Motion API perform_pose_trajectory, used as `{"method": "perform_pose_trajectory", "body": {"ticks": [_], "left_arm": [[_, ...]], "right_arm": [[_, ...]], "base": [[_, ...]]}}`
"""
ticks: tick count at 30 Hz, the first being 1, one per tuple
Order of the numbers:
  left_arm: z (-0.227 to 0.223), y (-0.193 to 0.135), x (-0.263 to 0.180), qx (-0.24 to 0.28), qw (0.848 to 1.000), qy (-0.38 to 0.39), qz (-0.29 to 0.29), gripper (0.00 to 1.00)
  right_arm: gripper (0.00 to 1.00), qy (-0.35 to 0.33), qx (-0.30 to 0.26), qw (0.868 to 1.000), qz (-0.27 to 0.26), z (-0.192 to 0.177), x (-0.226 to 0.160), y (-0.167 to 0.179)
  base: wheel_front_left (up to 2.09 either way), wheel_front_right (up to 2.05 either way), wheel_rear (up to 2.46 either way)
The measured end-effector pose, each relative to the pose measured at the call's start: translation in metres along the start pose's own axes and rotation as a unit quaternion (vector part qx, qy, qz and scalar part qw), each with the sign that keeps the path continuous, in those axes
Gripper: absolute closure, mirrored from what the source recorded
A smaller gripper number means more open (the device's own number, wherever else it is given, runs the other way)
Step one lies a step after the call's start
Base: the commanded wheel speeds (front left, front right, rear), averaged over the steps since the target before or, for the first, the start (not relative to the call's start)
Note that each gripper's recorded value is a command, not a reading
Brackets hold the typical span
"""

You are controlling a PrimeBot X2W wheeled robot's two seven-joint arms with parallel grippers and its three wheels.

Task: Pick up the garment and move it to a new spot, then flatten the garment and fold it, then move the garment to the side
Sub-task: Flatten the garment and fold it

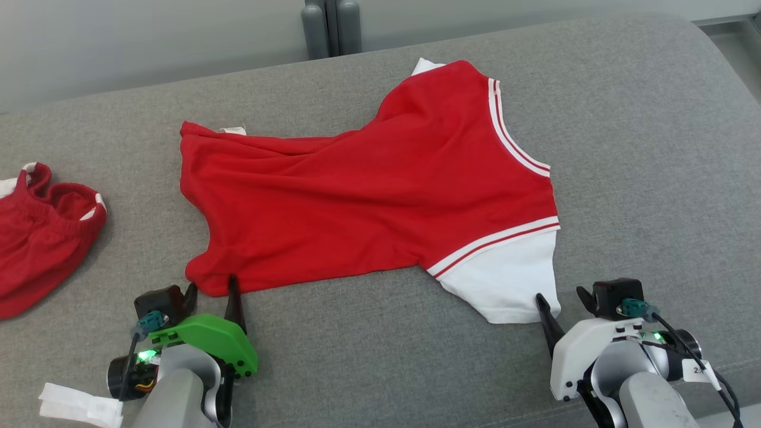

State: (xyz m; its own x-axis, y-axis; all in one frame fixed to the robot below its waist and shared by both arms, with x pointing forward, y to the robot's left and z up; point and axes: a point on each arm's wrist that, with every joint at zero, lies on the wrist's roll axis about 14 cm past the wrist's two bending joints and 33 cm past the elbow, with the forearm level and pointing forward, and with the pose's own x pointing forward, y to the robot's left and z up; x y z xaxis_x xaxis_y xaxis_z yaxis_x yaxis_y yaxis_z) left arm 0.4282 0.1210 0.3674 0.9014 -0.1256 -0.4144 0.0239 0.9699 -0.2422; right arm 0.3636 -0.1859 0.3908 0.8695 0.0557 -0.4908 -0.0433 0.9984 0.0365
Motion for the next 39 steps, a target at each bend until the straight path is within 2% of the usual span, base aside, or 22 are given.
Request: {"method": "perform_pose_trajectory", "body": {"ticks": [5,9,16,17,18,19,20,27,34,39], "left_arm": [[-0.001,0.005,0.005,-0.001,1.000,0.006,0.009,0.00],[-0.001,0.018,0.007,0.002,0.999,0.013,0.039,0.00],[-0.004,0.023,0.008,-0.005,0.999,0.019,0.048,0.00],[-0.005,0.023,0.008,-0.006,0.999,0.019,0.047,0.08],[-0.005,0.023,0.009,-0.005,0.999,0.020,0.044,0.69],[-0.005,0.023,0.009,-0.003,0.999,0.021,0.043,1.00],[-0.006,0.023,0.009,-0.002,0.999,0.023,0.040,1.00],[0.003,0.015,0.010,-0.023,1.000,0.007,0.019,1.00],[0.033,-0.005,0.006,-0.067,0.996,-0.051,-0.020,1.00],[0.077,-0.026,-0.002,-0.114,0.984,-0.122,-0.064,1.00]], "right_arm": [[0.00,0.031,-0.002,0.999,0.012,-0.007,0.008,0.007],[0.00,0.064,-0.010,0.998,0.027,-0.014,0.013,0.017],[0.00,0.081,-0.011,0.996,0.033,-0.017,0.016,0.021],[0.00,0.082,-0.012,0.996,0.034,-0.017,0.016,0.021],[0.00,0.086,-0.013,0.996,0.034,-0.018,0.015,0.022],[0.58,0.087,-0.013,0.996,0.034,-0.018,0.015,0.022],[1.00,0.085,-0.014,0.996,0.035,-0.017,0.015,0.023],[1.00,0.058,-0.006,0.997,0.042,-0.003,0.013,0.028],[1.00,-0.026,0.007,0.999,0.019,0.042,0.005,0.011],[1.00,-0.103,0.020,0.994,-0.003,0.085,-0.011,-0.006]], "base": [[0.00,0.00,0.00],[0.00,0.00,0.00],[0.00,0.00,0.00],[0.00,0.00,0.00],[0.00,0.00,0.00],[0.00,0.00,0.00],[0.00,0.00,0.00],[0.00,0.00,0.00],[0.00,0.00,0.00],[0.00,0.00,0.00]]}}
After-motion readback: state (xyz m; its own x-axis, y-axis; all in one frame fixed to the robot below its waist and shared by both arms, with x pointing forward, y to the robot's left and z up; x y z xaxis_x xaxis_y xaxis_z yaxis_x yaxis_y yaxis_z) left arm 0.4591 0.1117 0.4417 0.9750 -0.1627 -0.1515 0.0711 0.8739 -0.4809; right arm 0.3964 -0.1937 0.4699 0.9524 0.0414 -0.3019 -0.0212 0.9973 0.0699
